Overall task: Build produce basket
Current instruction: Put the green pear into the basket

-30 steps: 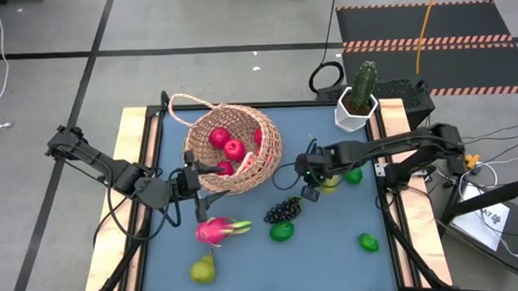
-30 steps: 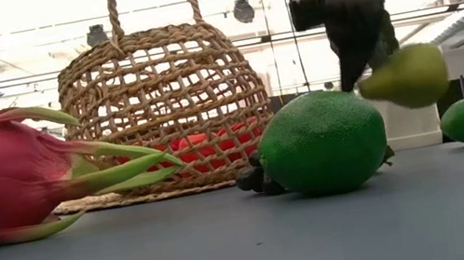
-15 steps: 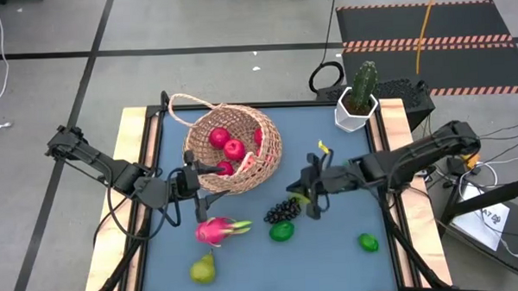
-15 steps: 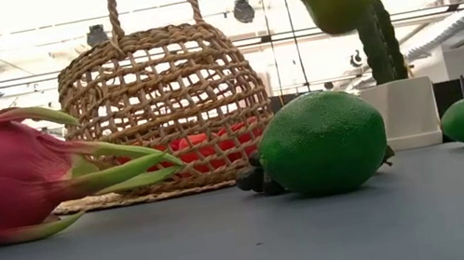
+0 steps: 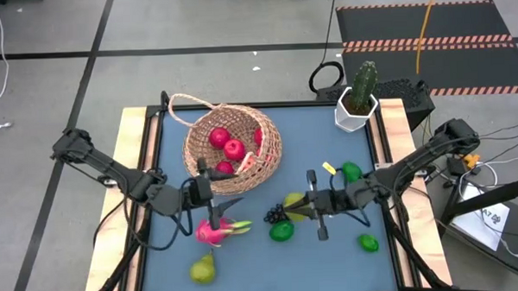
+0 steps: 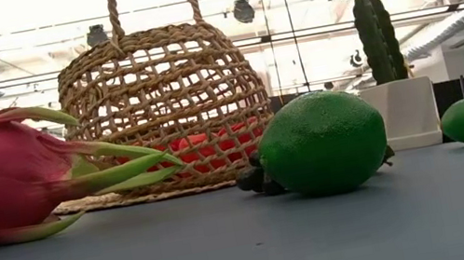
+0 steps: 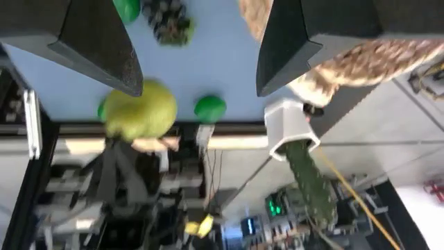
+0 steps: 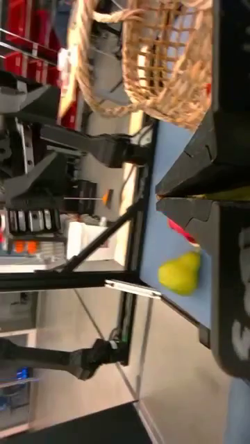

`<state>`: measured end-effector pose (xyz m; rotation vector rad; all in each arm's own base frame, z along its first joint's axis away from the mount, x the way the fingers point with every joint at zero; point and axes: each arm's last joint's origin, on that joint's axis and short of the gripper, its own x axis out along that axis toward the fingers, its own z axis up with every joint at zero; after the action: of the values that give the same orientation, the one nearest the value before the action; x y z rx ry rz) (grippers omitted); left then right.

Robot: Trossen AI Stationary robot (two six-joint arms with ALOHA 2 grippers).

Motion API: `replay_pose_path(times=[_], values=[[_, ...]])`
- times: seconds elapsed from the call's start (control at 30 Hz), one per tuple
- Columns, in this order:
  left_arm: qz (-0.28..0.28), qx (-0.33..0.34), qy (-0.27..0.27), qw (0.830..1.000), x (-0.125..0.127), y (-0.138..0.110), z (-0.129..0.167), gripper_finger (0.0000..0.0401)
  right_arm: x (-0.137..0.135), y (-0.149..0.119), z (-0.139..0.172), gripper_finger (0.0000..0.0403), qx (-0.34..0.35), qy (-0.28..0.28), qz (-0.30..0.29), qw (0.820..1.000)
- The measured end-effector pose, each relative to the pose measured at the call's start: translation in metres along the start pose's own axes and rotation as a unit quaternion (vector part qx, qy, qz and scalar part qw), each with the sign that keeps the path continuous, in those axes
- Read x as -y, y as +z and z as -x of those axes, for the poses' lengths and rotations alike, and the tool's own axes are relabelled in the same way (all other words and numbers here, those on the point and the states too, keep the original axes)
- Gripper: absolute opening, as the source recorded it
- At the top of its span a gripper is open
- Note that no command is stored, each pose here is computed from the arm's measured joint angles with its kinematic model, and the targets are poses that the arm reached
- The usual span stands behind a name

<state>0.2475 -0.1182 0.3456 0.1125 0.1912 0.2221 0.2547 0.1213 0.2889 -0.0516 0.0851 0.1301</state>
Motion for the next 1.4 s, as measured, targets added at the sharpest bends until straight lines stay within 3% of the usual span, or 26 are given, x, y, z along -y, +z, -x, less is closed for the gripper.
replay_pose_path(times=[0.47,0.83,1.0,1.2,1.4], values=[[-0.033,0.064,-0.002,0.997,0.020,0.002,-0.024,0.0278,0.000,0.010,0.001,0.0000,0.070,0.000,0.042,0.997],[-0.033,0.082,-0.102,0.991,0.022,0.001,-0.034,0.0281,-0.013,0.020,0.008,0.0001,0.123,0.016,0.077,0.989],[-0.061,0.085,-0.128,0.986,0.031,-0.004,-0.039,0.0320,-0.013,0.022,0.009,0.0001,0.133,0.016,0.070,0.989],[-0.056,0.130,-0.112,0.984,0.039,-0.007,-0.056,0.0384,-0.013,0.023,0.009,0.0001,0.136,0.016,0.067,0.988],[-0.044,0.136,-0.107,0.984,0.034,-0.014,-0.074,0.0399,-0.009,0.014,0.011,0.0001,0.151,0.008,0.057,0.987]])
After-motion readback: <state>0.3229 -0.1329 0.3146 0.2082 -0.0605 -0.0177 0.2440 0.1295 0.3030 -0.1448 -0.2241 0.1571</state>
